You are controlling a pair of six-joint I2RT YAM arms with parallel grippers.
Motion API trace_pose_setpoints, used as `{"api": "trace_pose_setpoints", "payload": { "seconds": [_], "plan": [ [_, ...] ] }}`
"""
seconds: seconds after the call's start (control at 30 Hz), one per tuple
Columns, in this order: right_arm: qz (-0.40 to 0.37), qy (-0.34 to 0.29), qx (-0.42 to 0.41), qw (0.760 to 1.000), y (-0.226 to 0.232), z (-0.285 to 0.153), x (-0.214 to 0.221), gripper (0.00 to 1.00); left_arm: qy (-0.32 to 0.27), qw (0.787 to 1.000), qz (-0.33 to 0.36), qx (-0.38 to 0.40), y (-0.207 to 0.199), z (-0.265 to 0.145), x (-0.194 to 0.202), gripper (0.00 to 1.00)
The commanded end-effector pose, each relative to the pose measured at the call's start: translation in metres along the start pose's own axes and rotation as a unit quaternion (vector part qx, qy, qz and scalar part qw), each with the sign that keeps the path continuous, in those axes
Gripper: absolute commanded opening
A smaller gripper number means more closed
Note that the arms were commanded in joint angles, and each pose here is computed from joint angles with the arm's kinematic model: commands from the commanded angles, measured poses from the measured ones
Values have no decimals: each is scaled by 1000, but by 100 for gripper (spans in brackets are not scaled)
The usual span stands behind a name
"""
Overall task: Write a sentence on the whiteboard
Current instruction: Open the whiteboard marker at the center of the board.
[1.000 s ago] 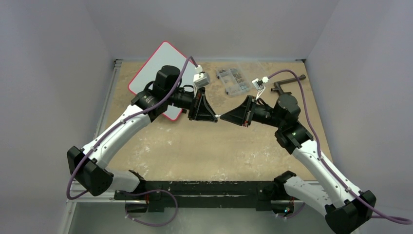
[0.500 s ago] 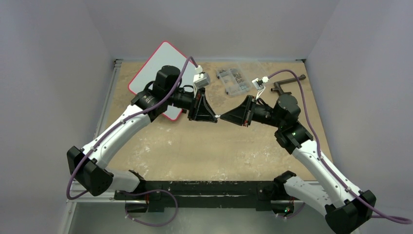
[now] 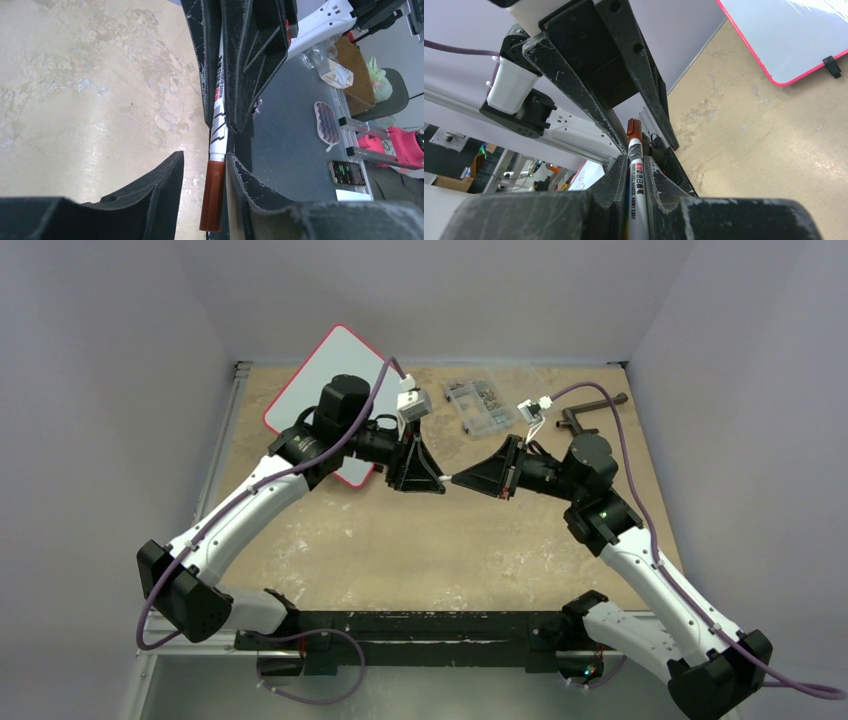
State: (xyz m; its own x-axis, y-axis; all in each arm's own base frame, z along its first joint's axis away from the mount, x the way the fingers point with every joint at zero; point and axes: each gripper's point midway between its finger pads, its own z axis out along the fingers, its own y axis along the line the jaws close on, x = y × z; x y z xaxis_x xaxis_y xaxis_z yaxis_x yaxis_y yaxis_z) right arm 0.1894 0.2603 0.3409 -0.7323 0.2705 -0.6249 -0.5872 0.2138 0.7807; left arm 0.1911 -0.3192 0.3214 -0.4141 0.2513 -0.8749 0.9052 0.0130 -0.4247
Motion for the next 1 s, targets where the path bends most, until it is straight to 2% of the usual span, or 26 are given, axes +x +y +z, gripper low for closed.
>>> {"api": "trace_pose_setpoints", "payload": {
  "seconds": [0.0, 0.07, 0.23, 0.33, 0.77, 0.97],
  "plan": [
    [-23, -9, -20, 1000, 12, 0, -7, 0, -11, 999, 27, -16, -4, -8, -8, 37],
    [-22, -9, -16, 1000, 10, 0, -7, 0, -7, 999, 29, -16, -4, -9, -6, 34],
    [-18, -9, -9, 1000, 6, 0, -4, 0, 3, 999, 26, -21, -3, -11, 0, 9],
    [-19, -8, -5, 1000, 5, -1, -4, 0, 6, 999, 23, -24, -1, -11, 4, 1],
    [-49, -29, 100, 993, -12, -17, -18, 0, -4, 999, -10, -48, 13, -31, 36, 0],
    [-67, -66, 218, 971, -40, -38, -37, 0, -7, 997, -57, -56, 29, -24, 56, 0]
  ]
}}
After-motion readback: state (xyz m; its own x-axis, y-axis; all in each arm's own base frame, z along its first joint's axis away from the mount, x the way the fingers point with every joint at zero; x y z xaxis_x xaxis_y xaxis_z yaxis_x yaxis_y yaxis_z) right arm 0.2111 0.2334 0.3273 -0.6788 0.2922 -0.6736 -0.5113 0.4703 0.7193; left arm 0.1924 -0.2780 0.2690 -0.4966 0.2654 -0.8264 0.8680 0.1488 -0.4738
